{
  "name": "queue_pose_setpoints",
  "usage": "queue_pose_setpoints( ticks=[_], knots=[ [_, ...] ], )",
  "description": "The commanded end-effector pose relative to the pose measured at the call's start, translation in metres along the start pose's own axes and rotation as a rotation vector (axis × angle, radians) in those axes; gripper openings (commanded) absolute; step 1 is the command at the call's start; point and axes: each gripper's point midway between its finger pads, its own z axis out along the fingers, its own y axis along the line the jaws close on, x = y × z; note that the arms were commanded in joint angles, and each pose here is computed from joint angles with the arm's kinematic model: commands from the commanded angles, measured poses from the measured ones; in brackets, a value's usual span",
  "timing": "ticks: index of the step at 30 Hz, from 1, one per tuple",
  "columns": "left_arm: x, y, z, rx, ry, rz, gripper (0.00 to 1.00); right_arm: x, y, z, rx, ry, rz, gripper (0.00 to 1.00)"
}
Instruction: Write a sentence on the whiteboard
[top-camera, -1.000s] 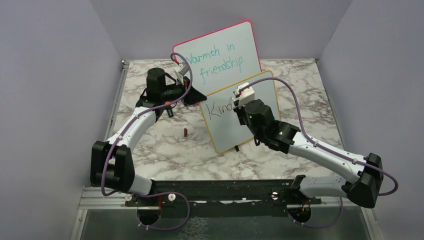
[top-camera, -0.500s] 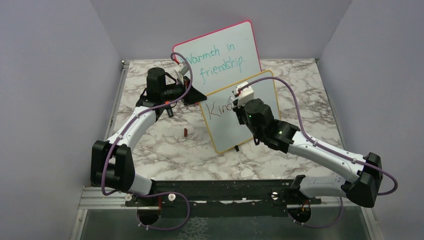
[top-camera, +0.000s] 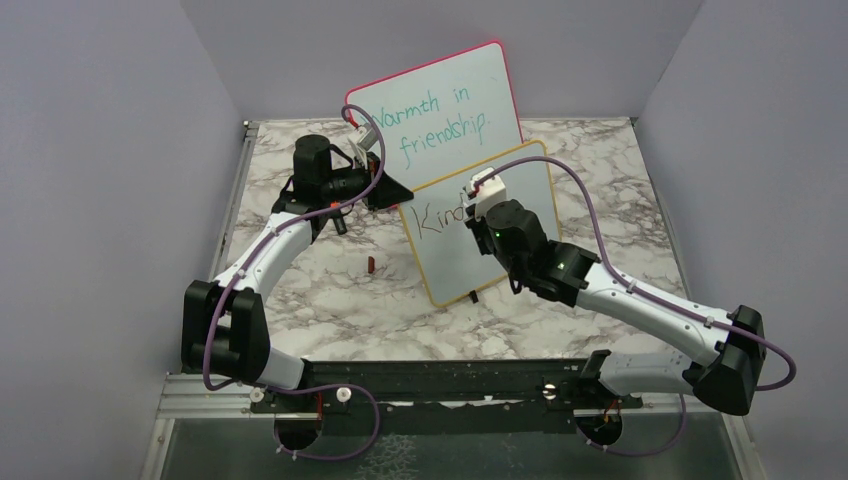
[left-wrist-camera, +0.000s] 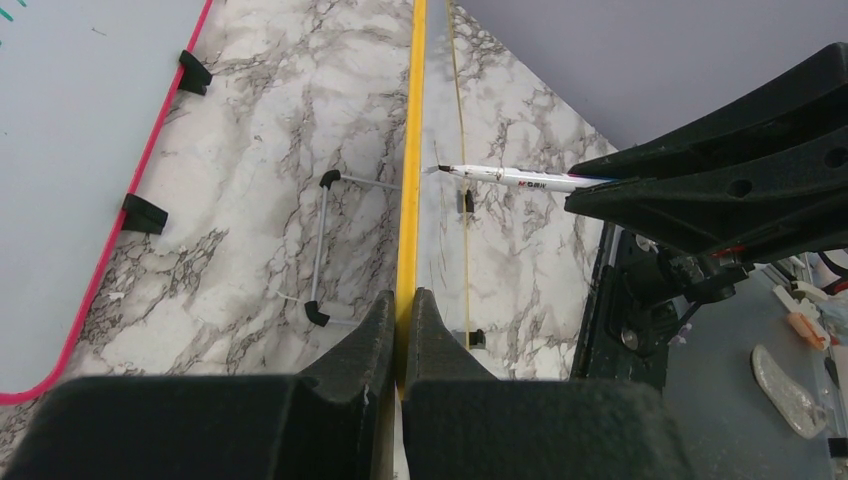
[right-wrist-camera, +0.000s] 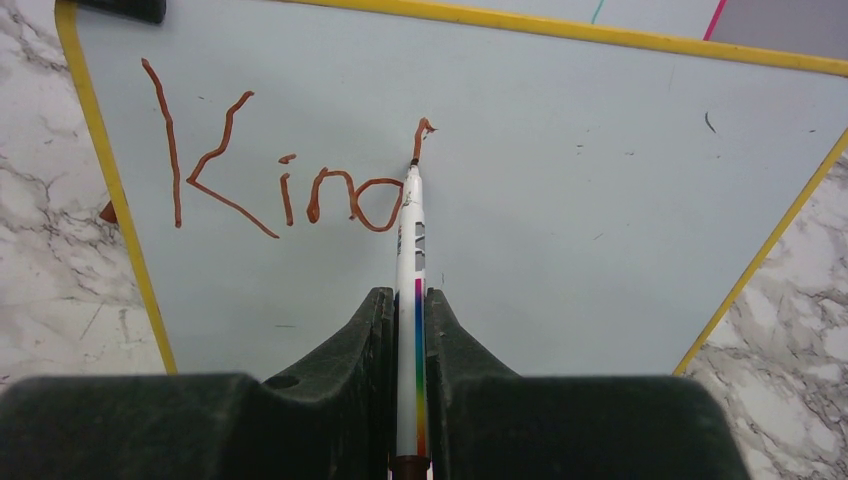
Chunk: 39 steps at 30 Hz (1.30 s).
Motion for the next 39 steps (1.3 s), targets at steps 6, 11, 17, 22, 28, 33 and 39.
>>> queue_pose_setpoints(
  ticks=[6, 11, 17, 22, 28, 33, 39],
  knots=[
    [0.023, -0.001, 0.007, 0.027, 0.071, -0.038, 0.0, 0.023, 0.006, -0.004, -0.049, 0.082, -0.004, 0.01],
    [0.023, -0.001, 0.007, 0.026, 0.07, -0.037, 0.0, 0.027, 0.008, -0.005, -0.057, 0.099, -0.004, 0.01],
    [0.024, -0.001, 0.007, 0.025, 0.072, -0.039, 0.0, 0.033, 0.008, -0.006, -0.06, 0.12, -0.008, 0.01],
    [0.024, -0.001, 0.007, 0.024, 0.071, -0.039, 0.0, 0.037, 0.009, -0.008, -0.065, 0.136, -0.008, 0.01],
    [0.023, -0.001, 0.007, 0.024, 0.071, -0.038, 0.0, 0.039, 0.005, -0.01, -0.05, 0.14, -0.01, 0.01],
    [0.023, -0.001, 0.006, 0.024, 0.072, -0.038, 0.0, 0.04, 0.0, -0.009, -0.017, 0.138, -0.006, 0.01],
    [0.024, -0.001, 0.006, 0.024, 0.073, -0.037, 0.0, 0.036, -0.008, -0.009, 0.025, 0.112, 0.009, 0.01]
  ],
)
